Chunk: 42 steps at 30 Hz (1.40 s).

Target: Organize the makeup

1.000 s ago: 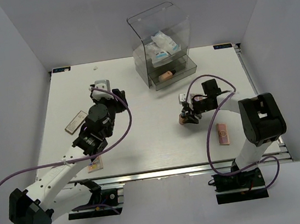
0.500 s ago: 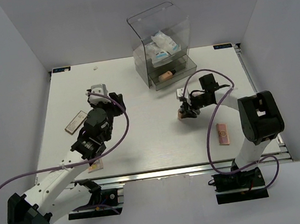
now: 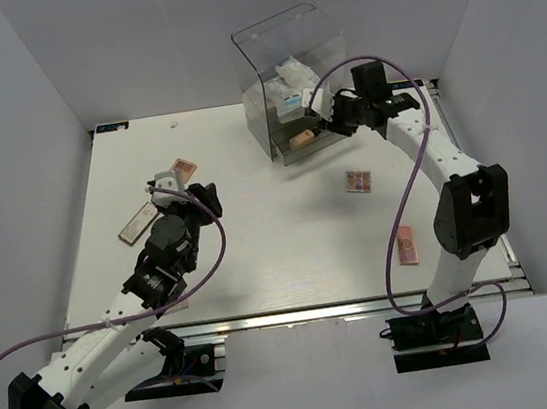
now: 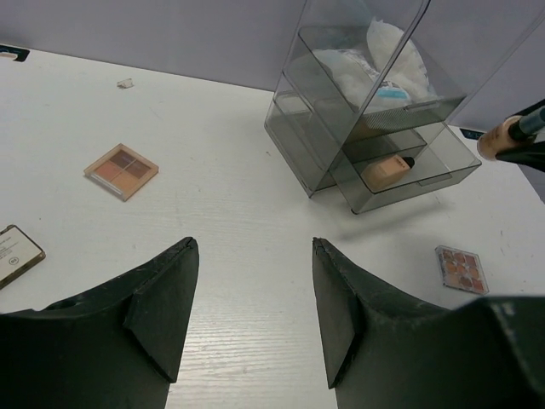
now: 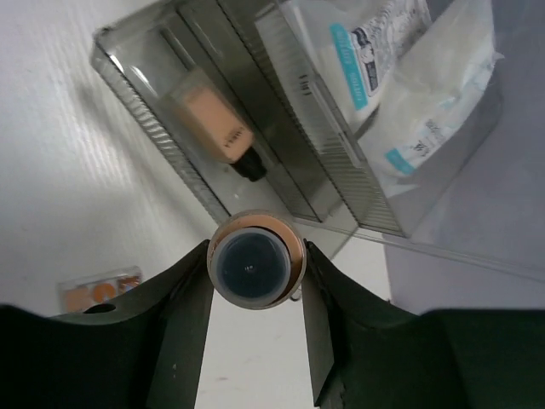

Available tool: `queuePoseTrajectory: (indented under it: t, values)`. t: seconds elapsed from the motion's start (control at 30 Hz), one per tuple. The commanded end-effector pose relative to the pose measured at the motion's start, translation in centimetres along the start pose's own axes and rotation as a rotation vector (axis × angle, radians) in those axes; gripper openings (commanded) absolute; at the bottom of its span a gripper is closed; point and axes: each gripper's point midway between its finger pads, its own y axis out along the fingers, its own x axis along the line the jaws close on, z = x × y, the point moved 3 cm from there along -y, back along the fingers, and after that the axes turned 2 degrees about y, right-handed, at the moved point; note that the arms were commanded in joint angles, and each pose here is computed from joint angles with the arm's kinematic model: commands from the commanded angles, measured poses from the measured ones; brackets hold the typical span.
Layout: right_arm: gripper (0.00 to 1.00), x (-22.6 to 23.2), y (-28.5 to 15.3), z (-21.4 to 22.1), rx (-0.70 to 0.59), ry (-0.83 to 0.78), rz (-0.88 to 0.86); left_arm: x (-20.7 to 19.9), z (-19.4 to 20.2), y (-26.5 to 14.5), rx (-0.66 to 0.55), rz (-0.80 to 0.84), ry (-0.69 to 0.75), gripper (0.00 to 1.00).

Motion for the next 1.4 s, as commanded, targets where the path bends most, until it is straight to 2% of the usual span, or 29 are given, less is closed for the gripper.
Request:
queuePoseTrajectory:
  t: [0.0, 0.27, 0.57, 0.63, 0.67, 0.73, 0.77, 0.8, 0.87, 0.97, 1.13, 1.23, 1.27, 1.3, 1.33, 1.37]
  values:
    - [0.03, -1.7, 0.6, 1.0, 0.188, -0.092, 0.062, 0.5, -0.2, -0.7, -0.027, -0.005, -0.039, 0.65]
    - [0.04, -5.4, 4.3, 3.6, 0.432, -0.266, 0.074, 1.2, 0.3, -1.4, -0.035, -0.009, -0.039, 0.65]
    - [0.07, -6.6, 5.6, 6.1, 0.581, -0.457, 0.060, 2.2, 1.2, -2.3, -0.045, -0.028, -0.078, 0.65]
    - [0.12, -6.6, 6.0, 6.8, 0.614, -0.489, 0.045, 2.3, 1.2, -2.3, -0.046, -0.031, -0.076, 0.65]
    - [0.18, -6.6, 6.1, 6.9, 0.622, -0.496, 0.038, 2.3, 1.3, -2.3, -0.045, -0.033, -0.072, 0.65]
    - [0.38, -6.7, 6.4, 7.1, 0.628, -0.510, 0.031, 2.4, 1.3, -2.3, -0.046, -0.033, -0.066, 0.66]
    - [0.55, -6.8, 6.5, 7.2, 0.629, -0.513, 0.029, 2.3, 1.3, -2.3, -0.044, -0.033, -0.062, 0.66]
    - [0.61, -6.6, 6.6, 7.3, 0.633, -0.520, 0.022, 2.4, 1.3, -2.3, -0.045, -0.036, -0.059, 0.66]
    - [0.69, -6.6, 6.7, 7.4, 0.635, -0.524, 0.016, 2.4, 1.3, -2.3, -0.045, -0.035, -0.060, 0.66]
    - [0.72, -6.4, 6.7, 7.6, 0.633, -0.518, 0.011, 2.5, 1.3, -2.3, -0.048, -0.039, -0.066, 0.66]
    - [0.70, -7.9, 5.9, 5.8, 0.582, -0.472, 0.073, 2.4, 1.2, -2.3, -0.049, -0.038, -0.068, 0.66]
    - [0.59, -9.3, 4.7, 2.9, 0.472, -0.358, 0.144, 2.4, 1.1, -2.2, -0.048, -0.045, -0.065, 0.66]
    - [0.44, -8.5, 4.7, 2.2, 0.402, -0.272, 0.124, 2.4, 1.1, -2.2, -0.050, -0.046, -0.067, 0.65]
    - [0.35, -8.7, 3.7, 0.9, 0.355, -0.235, 0.140, 2.4, 1.1, -2.1, -0.049, -0.046, -0.069, 0.65]
    - [0.15, -7.2, 4.0, 0.5, 0.276, -0.152, 0.095, 2.4, 1.1, -2.0, -0.047, -0.051, -0.078, 0.62]
    - [0.06, -6.5, 3.8, 0.0, 0.232, -0.148, 0.070, 2.3, 1.1, -1.9, -0.045, -0.052, -0.080, 0.62]
